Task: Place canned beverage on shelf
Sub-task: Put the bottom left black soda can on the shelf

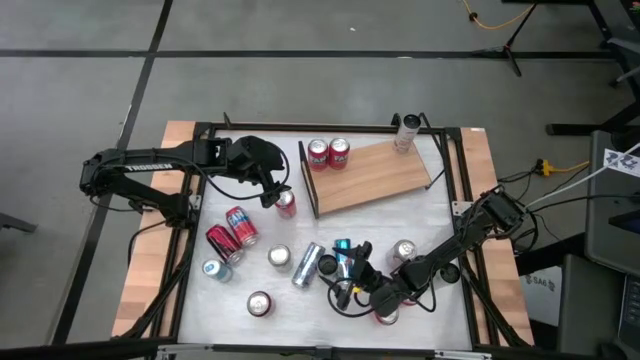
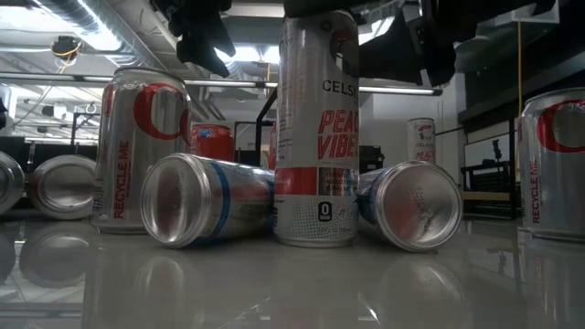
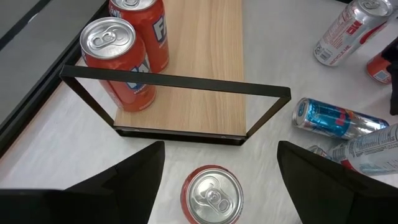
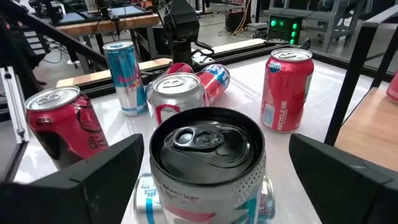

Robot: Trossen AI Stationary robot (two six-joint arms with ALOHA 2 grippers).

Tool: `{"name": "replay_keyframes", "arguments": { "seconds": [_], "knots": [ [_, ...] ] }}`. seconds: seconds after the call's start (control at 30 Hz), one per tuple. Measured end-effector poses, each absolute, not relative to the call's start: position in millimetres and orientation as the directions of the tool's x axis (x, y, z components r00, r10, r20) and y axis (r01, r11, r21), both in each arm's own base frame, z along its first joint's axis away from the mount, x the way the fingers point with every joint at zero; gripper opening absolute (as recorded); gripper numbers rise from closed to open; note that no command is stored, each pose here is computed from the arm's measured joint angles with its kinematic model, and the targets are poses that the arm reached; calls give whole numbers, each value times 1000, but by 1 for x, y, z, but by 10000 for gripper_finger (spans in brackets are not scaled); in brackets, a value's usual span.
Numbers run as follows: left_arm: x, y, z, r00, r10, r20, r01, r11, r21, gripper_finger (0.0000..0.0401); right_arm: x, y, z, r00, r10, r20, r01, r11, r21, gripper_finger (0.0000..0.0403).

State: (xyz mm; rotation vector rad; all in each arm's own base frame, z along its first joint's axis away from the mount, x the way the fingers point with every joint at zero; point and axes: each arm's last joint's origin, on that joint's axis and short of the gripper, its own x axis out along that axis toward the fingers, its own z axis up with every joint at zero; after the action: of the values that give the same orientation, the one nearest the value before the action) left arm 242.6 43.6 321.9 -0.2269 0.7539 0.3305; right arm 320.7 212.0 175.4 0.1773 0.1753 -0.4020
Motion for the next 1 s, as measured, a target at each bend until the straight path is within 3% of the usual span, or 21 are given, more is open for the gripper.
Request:
{"name": "replay_keyframes", "arguments": {
  "seconds": [0.83, 1.0],
  "knots": [
    [243, 44, 322, 681, 212, -701, -373, 924, -83, 302, 323, 209, 169, 891, -406, -206, 434, 894, 115, 391],
    [243, 44, 322, 681, 212, -701, -373, 924, -83, 302, 324, 207, 169, 890, -405, -207, 434, 893, 117, 373]
  ]
}}
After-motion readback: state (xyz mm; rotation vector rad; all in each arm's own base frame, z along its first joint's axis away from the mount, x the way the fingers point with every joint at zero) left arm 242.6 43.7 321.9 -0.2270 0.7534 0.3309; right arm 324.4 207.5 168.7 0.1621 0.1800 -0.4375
